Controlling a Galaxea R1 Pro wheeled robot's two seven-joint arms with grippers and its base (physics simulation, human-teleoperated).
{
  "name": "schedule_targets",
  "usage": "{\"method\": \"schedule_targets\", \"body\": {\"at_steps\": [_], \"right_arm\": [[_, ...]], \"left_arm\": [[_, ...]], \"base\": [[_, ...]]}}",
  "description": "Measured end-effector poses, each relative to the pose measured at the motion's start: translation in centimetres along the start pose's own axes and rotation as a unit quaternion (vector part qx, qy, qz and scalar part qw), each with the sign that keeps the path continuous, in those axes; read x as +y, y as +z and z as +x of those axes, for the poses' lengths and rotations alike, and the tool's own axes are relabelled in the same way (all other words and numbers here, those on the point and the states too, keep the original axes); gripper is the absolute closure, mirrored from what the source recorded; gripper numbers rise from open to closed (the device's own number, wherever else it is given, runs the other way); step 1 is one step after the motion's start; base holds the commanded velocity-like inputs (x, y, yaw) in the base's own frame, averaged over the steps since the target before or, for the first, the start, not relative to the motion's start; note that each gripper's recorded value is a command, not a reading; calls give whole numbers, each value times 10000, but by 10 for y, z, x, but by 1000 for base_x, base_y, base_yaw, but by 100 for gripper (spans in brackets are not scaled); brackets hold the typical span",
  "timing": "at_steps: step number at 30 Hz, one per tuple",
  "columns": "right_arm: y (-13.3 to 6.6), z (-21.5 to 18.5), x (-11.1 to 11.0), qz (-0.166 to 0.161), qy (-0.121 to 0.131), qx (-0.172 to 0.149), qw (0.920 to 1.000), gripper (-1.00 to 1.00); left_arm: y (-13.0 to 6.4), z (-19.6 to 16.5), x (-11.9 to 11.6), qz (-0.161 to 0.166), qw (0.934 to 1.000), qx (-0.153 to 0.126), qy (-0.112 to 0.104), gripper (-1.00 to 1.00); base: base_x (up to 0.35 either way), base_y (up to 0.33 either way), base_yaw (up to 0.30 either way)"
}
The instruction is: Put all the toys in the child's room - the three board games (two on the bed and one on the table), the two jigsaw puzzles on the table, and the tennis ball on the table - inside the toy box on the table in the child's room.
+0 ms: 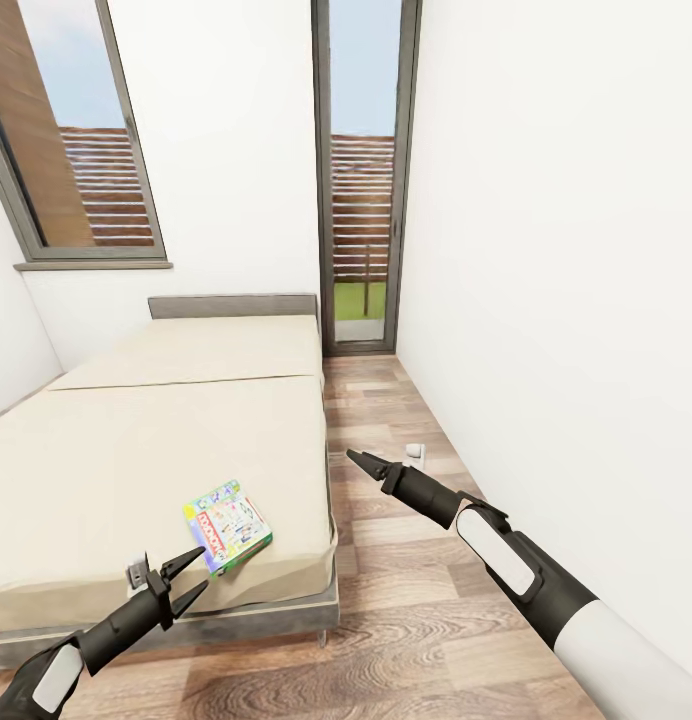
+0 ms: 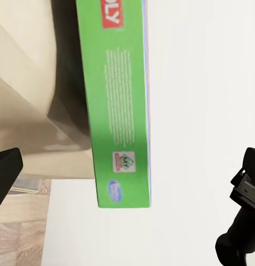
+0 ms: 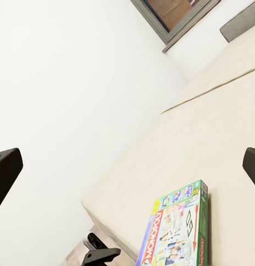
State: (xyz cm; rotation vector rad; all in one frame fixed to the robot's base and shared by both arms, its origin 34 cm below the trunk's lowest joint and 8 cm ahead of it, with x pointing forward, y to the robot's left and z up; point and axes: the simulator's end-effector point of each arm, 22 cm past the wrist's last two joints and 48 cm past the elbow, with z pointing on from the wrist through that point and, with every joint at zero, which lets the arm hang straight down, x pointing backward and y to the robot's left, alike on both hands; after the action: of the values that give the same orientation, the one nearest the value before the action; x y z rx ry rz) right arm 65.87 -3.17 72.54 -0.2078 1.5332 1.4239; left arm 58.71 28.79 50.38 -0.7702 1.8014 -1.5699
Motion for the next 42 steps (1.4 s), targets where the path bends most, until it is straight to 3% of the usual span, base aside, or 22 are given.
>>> {"method": "schedule_targets", "body": {"at_steps": [21,42], "right_arm": [[-7,17,-10,1,-2,1,10000,-100],[-6,17,-9,-5,1,0,10000,-100]], "left_arm": [[-2,5,20,-9,10000,-2,3,-100],[1,8,20,27,10000,11,-23,-100]], "base": [[0,0,0],[0,-33,0]]}}
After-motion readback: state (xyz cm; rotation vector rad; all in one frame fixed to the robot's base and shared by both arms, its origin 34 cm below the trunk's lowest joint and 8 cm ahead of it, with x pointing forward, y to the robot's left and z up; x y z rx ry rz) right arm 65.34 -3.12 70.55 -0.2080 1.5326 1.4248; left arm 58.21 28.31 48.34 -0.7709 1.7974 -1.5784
